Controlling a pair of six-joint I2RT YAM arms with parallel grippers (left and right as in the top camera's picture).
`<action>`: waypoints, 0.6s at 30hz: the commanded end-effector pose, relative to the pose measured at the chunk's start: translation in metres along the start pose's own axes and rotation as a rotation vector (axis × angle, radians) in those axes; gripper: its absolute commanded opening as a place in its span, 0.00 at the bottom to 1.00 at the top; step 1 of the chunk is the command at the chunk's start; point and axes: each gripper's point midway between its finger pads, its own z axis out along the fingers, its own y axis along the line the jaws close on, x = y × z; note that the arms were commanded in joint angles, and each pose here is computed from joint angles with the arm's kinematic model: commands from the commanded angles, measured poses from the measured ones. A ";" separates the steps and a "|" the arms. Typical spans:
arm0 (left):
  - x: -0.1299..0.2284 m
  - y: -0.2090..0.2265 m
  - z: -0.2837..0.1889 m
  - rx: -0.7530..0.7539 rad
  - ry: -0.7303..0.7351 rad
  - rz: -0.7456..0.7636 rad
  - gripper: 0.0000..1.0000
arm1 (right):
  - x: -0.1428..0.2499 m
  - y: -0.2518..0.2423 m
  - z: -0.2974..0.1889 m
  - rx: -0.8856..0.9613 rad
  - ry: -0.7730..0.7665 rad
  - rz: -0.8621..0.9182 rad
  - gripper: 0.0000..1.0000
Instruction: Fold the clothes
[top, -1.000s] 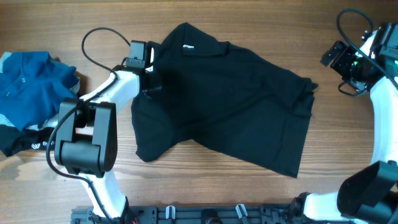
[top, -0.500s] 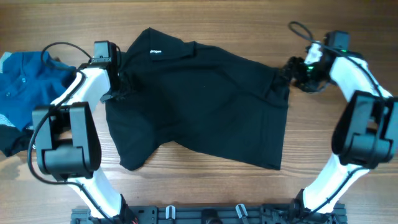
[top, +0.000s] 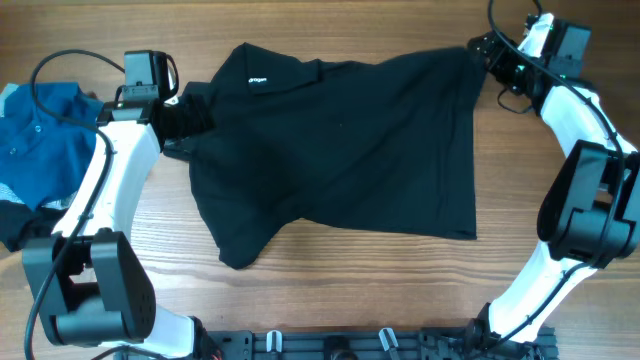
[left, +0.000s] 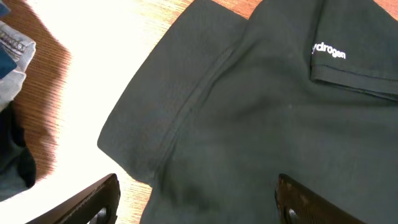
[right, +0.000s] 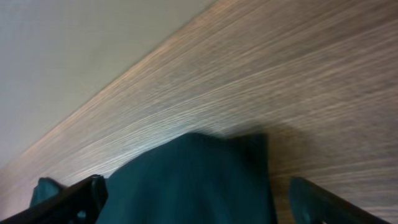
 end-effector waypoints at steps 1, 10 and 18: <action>0.001 -0.001 -0.002 0.009 0.008 -0.006 0.86 | 0.012 -0.033 -0.022 0.089 0.077 0.111 1.00; 0.020 0.005 -0.005 -0.016 0.082 0.017 0.84 | 0.155 -0.070 -0.117 0.382 0.684 0.330 0.56; 0.025 0.007 -0.048 -0.009 0.060 0.015 0.89 | 0.270 -0.074 -0.152 0.520 1.036 0.330 0.62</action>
